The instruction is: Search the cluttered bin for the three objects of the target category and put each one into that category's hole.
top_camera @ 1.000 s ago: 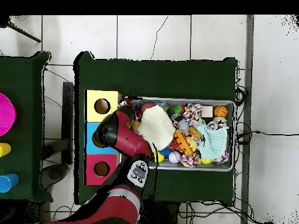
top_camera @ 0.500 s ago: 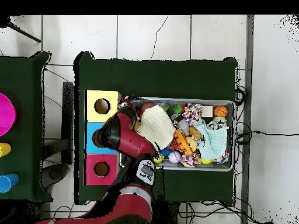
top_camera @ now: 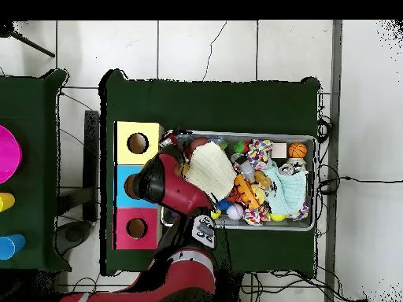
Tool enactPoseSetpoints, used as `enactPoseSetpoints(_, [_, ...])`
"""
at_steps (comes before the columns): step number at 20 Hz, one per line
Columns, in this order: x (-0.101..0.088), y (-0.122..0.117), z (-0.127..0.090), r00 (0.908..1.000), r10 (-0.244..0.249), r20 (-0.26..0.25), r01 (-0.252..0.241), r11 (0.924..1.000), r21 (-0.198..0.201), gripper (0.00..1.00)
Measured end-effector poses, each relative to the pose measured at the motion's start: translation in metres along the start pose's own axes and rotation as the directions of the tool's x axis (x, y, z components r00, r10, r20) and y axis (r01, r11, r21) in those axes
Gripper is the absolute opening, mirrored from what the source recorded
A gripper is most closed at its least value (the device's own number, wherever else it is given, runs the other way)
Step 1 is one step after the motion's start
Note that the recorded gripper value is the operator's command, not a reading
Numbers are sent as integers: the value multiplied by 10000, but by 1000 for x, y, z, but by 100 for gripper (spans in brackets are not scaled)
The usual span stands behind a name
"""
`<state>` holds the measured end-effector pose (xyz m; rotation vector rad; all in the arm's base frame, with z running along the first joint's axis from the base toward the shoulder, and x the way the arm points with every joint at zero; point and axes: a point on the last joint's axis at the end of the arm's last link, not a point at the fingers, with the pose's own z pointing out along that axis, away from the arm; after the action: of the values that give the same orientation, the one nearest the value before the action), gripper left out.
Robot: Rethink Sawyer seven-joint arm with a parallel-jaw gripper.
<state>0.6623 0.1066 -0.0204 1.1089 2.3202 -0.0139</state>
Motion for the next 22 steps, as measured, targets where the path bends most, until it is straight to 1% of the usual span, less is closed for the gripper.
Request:
enactPoseSetpoints(6, [2, -1, -1, 9999, -107, 97, 108, 9999, -99, 100])
enactPoseSetpoints(12, [7, 1, -6, 9985, -325, 430, 336, 9991, -260, 100])
enactPoseSetpoints(14, [7, 1, -8, 9974, -485, 535, 504, 9981, -353, 100])
enactPoseSetpoints(16, [7, -2, -8, 9950, -759, 649, 792, 9956, -506, 100])
enactPoseSetpoints(18, [7, -3, -8, 9935, -906, 685, 948, 9937, -601, 100])
enactPoseSetpoints(19, [7, -6, -7, 9911, -1140, 684, 1193, 9898, -781, 100])
enactPoseSetpoints(22, [8, -8, -7, 9896, -1304, 614, 1360, 9860, -966, 100])
